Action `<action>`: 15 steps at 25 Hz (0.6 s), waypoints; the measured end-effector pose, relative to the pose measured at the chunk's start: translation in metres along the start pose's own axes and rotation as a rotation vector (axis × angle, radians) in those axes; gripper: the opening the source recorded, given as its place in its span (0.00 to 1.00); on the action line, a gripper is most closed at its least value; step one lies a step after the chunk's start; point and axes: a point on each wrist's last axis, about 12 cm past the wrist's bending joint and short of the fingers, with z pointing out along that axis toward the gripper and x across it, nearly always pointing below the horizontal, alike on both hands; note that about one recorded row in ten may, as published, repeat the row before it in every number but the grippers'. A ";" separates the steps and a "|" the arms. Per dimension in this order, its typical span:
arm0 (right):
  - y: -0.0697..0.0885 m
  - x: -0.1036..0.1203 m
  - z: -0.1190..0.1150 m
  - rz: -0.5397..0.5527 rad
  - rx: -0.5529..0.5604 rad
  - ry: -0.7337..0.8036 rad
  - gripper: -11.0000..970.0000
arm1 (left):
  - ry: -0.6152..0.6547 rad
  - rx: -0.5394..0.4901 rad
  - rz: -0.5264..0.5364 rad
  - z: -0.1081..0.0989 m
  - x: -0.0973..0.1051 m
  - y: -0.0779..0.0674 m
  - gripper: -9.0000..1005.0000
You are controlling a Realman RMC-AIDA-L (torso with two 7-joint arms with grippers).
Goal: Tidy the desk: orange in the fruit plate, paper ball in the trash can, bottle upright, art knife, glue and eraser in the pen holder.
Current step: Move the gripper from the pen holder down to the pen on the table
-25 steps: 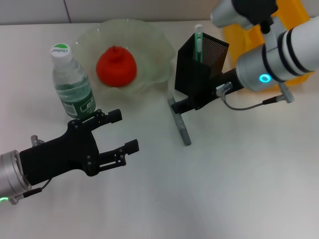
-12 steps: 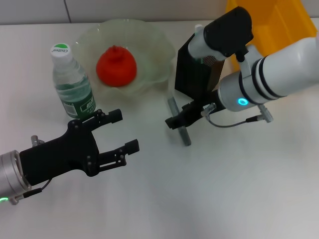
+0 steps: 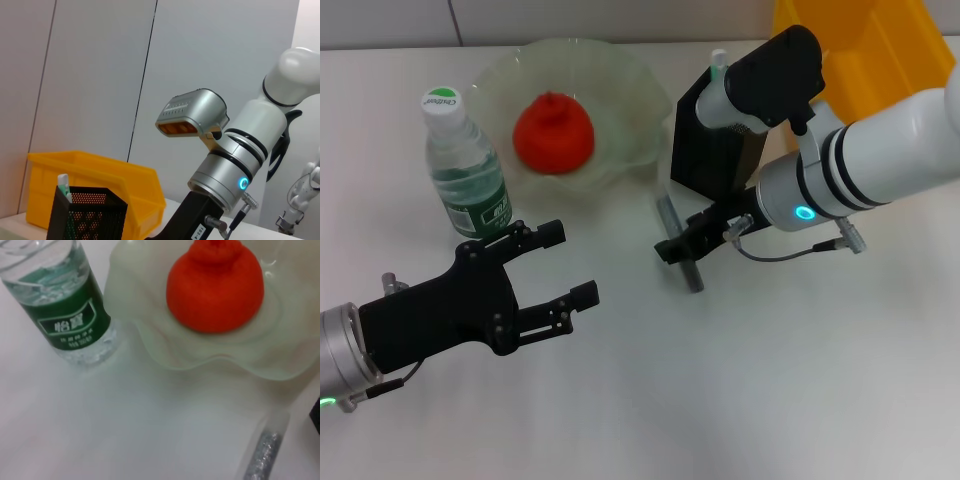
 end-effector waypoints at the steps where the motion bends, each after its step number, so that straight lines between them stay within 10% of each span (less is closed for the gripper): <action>1: -0.001 0.000 0.000 -0.002 0.004 0.002 0.63 | 0.000 0.000 0.000 0.000 0.000 0.000 0.84; 15: 0.001 0.003 0.006 -0.046 0.036 0.010 0.38 | -0.008 -0.004 0.001 0.000 -0.001 0.001 0.83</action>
